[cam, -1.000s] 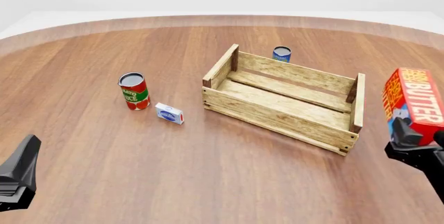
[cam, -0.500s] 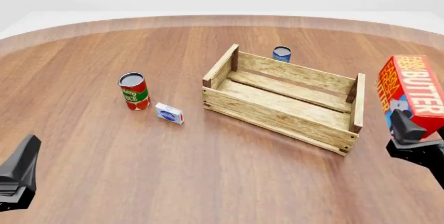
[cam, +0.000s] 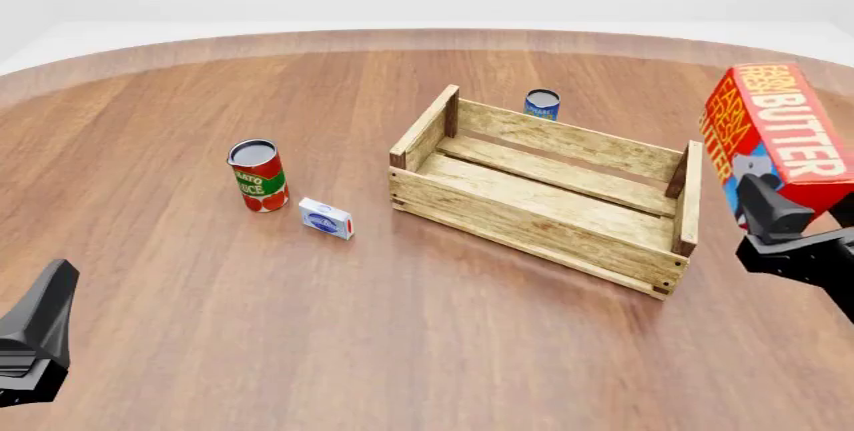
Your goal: Pick up the butter and put it in the tray.
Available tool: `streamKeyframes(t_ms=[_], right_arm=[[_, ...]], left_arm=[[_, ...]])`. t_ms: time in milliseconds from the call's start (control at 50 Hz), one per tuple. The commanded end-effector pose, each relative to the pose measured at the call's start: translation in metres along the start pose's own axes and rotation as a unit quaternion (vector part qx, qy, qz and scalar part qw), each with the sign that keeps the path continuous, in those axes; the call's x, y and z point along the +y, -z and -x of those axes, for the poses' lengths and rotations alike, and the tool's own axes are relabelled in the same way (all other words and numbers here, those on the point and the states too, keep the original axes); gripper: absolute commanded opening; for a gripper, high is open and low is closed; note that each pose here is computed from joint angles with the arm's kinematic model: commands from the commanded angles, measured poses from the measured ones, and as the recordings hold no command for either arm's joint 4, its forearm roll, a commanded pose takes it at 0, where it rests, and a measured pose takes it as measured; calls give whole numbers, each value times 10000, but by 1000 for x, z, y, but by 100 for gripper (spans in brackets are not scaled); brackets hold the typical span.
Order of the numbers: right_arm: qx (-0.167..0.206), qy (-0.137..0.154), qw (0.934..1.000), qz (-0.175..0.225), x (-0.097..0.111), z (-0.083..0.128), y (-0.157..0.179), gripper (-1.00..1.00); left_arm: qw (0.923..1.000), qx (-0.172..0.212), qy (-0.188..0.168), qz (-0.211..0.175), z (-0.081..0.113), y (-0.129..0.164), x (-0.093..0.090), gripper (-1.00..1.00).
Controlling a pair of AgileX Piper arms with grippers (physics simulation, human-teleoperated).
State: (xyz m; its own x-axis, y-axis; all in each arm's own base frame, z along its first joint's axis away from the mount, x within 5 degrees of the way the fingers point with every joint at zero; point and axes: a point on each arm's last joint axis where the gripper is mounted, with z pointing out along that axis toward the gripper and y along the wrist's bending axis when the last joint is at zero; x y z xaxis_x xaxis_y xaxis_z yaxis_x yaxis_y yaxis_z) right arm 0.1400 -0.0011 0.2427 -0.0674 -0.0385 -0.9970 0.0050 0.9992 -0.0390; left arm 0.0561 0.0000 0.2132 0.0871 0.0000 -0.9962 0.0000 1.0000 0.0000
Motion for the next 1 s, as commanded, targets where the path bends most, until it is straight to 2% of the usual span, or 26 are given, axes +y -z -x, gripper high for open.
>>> streamKeyframes(t_ms=[20,720,1000], right_arm=[[-165,-45,9997,169,5,19,-9,-100],[17,174,9978,646,26,24,-62,-100],[86,160,9962,848,38,18,-85,-100]], left_arm=[[10000,0,0,0,0,0,0,100],[10000,0,0,0,0,0,0,100],[10000,0,0,0,0,0,0,100]])
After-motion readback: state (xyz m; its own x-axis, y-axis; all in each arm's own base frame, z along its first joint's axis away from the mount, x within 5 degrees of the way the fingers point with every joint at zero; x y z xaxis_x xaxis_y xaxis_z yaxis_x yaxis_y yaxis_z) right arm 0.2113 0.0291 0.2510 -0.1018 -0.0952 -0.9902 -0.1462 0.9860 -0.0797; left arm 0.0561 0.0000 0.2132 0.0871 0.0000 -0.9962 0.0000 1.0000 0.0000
